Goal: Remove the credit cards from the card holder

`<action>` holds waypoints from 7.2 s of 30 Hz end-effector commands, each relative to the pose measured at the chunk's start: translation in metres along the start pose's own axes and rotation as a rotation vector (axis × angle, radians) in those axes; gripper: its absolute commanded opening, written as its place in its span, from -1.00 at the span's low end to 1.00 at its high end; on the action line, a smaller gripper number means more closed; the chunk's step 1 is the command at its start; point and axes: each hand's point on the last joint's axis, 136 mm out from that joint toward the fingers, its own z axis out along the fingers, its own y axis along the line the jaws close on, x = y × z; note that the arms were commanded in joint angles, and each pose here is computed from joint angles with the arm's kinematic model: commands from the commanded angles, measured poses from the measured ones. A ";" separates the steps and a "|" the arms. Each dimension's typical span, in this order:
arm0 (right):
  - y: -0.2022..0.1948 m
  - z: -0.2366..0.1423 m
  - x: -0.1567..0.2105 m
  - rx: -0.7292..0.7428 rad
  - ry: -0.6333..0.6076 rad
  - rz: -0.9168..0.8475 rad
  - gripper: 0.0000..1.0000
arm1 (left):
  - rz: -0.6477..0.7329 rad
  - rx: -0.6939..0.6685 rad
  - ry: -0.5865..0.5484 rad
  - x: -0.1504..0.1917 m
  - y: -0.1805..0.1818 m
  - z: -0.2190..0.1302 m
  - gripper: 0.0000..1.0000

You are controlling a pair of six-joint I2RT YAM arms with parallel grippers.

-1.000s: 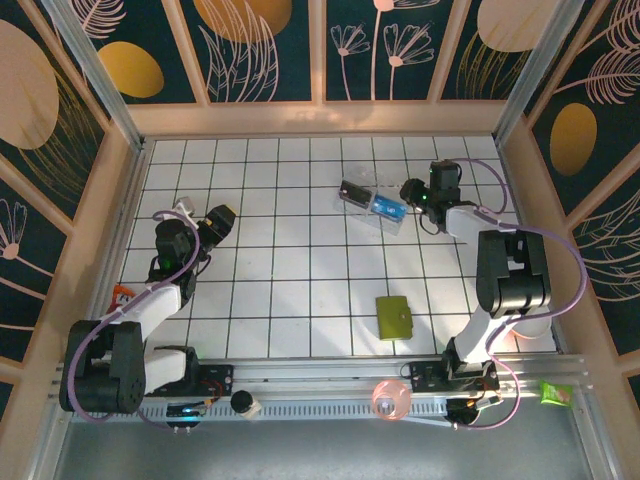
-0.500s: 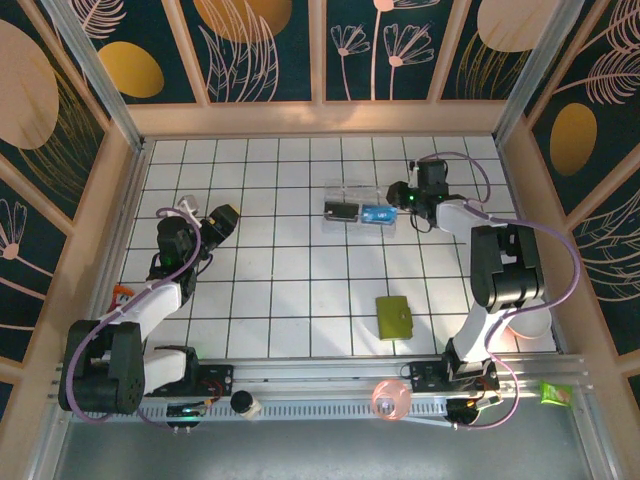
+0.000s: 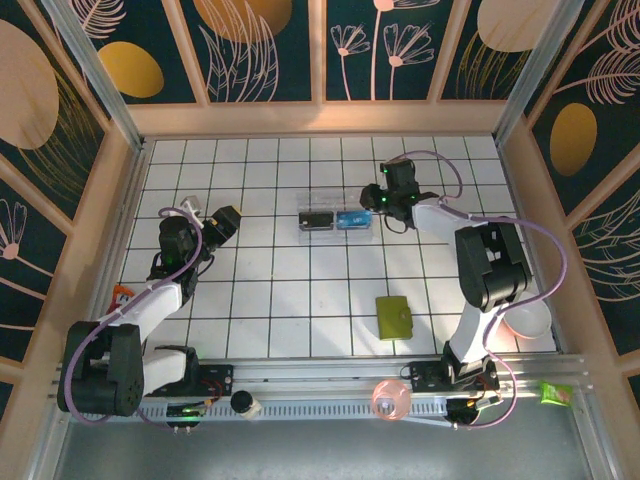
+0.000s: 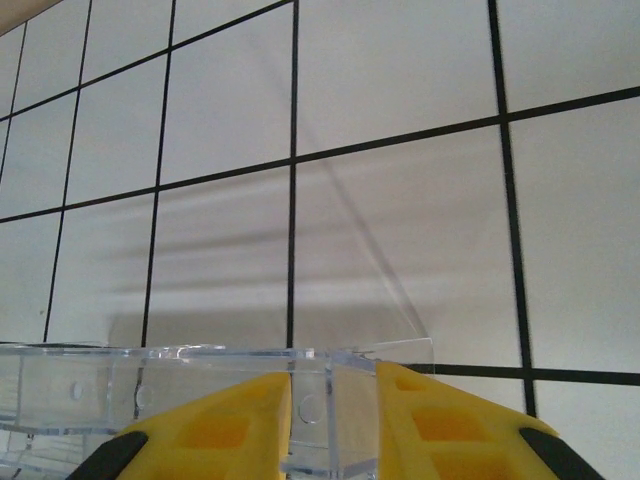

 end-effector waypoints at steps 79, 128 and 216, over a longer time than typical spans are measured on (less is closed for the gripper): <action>-0.018 -0.126 0.279 0.132 0.652 -0.155 0.13 | 0.016 0.092 0.106 0.047 -0.011 -0.009 0.87; 0.190 -0.157 0.050 -0.731 -0.070 -0.104 -0.97 | 0.197 0.759 0.313 0.110 -0.163 -0.024 0.51; 0.139 -0.156 0.051 -0.473 -0.184 -0.238 -0.18 | 0.261 0.603 0.263 0.106 -0.166 -0.037 -1.00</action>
